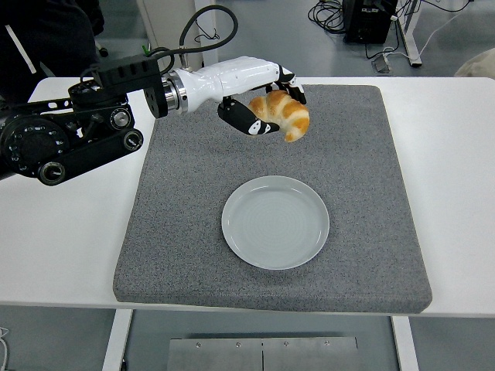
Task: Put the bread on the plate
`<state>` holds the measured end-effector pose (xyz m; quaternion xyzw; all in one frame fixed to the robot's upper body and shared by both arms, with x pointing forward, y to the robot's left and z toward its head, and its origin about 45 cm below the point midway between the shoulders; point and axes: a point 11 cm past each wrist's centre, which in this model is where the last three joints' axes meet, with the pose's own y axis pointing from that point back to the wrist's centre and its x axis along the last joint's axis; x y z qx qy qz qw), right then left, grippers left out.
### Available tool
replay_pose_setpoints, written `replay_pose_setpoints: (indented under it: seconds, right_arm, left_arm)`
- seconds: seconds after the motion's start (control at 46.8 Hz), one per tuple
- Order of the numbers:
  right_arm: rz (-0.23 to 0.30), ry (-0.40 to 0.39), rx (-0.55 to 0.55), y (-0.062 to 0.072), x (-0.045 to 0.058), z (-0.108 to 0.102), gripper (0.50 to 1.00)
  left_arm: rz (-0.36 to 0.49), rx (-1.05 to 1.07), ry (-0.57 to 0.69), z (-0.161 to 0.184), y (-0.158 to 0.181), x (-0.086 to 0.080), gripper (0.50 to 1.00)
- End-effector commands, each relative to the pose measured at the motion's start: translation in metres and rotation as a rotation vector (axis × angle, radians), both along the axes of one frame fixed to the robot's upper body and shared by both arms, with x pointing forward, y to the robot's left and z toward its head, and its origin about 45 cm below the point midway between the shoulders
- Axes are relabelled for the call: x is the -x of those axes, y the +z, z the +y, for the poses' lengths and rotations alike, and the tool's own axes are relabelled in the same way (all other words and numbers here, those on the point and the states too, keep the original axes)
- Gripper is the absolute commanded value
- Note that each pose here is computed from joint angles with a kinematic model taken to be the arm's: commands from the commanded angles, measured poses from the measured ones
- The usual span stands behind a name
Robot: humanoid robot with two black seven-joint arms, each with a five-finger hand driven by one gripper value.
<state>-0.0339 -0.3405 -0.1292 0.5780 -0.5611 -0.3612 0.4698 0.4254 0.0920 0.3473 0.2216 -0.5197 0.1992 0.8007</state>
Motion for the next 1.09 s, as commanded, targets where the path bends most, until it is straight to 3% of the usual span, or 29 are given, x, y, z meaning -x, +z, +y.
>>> replay_pose_setpoints:
  seconds: [0.0,0.342,0.726,1.068]
  right_arm:
    - [0.0,0.0,0.0,0.0,0.0,0.0,1.0]
    - [0.0,0.0,0.0,0.0,0.0,0.0,1.0]
    - [0.0,0.0,0.0,0.0,0.0,0.0,1.0]
    - [0.0,0.0,0.0,0.0,0.0,0.0,1.0]
  left_arm:
    - [0.007,0.003,-0.02,-0.005,-0.002,0.005,0.604]
    - [0.021,-0.03,-0.049,-0.011,-0.025,0.014,0.607]
    - [0.019,-0.052,-0.123,-0.022,-0.042,0.038,0.608]
    - [0.018,-0.087,-0.134,-0.019,-0.064,0.045,0.608]
